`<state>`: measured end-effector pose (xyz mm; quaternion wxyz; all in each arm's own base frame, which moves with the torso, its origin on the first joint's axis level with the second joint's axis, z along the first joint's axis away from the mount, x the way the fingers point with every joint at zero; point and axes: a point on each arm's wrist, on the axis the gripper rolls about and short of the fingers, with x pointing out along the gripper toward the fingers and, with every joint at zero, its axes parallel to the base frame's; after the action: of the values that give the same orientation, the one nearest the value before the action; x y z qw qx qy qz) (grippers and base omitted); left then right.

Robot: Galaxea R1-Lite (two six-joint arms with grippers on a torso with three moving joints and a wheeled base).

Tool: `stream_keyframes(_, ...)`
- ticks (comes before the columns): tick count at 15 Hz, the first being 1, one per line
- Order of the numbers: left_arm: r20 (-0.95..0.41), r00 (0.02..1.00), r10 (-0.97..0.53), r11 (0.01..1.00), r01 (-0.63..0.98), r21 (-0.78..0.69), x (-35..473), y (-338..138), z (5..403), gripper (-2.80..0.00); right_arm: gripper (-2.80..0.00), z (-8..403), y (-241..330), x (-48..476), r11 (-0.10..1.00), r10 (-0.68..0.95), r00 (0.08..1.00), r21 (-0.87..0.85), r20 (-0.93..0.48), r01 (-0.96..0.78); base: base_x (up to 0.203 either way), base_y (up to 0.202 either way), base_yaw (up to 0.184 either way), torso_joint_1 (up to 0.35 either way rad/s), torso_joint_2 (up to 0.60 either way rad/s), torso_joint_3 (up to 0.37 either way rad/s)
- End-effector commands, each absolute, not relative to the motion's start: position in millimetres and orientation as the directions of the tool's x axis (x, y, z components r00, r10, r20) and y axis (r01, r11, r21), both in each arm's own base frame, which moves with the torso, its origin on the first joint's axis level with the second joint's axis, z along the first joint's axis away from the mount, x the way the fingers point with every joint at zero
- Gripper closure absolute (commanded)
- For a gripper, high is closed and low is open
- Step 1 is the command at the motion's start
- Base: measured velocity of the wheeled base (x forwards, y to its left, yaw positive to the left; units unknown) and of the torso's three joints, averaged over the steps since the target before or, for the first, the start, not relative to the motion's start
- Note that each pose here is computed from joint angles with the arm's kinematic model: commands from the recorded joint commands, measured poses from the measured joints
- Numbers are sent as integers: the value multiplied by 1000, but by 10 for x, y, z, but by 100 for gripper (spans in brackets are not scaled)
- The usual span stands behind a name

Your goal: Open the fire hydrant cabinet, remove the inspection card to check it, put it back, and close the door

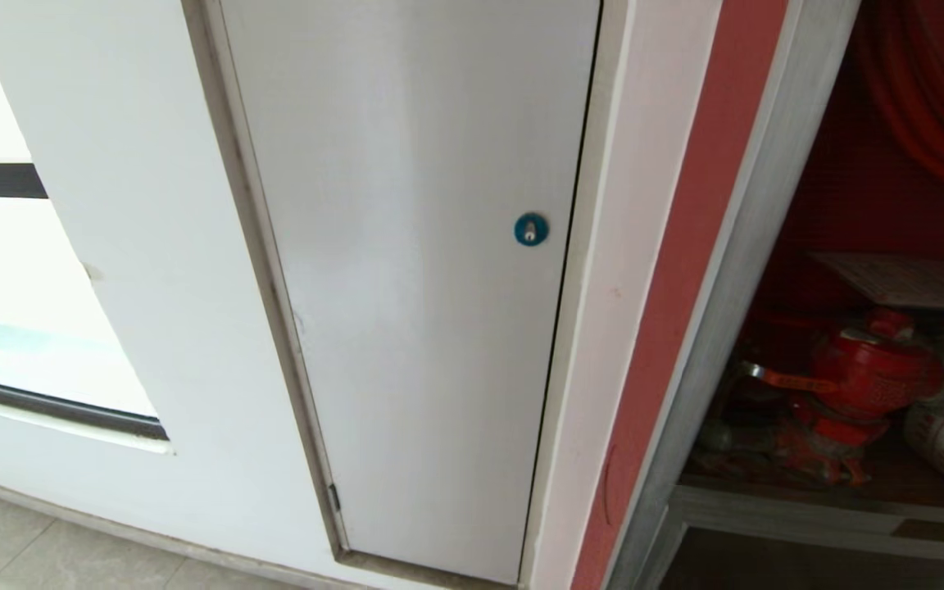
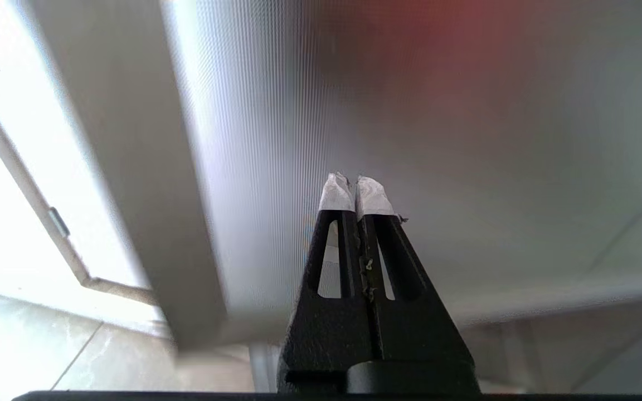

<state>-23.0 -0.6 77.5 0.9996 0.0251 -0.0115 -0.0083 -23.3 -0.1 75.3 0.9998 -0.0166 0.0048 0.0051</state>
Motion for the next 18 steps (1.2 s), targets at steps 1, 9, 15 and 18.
stream_keyframes(1,14,1000,-17,999,16,51,-222,-6,756,0,0,754,-1,-234,999,11,1000,-34,-9,-11,-181,0,4,12,6,1)
stream_keyframes(9,15,1000,-17,999,16,48,-222,-6,757,0,0,754,-1,-234,999,11,1000,-34,-9,-11,-196,0,1,-2,2,4)
stream_keyframes(15,15,1000,-17,999,16,48,-222,-6,757,0,0,754,-1,-234,999,11,1000,-34,-9,-11,-196,0,1,3,3,2)
stream_keyframes(18,15,1000,-17,999,16,48,-222,-6,757,0,0,754,-1,-234,999,11,1000,-34,-9,-11,-198,0,2,2,6,1)
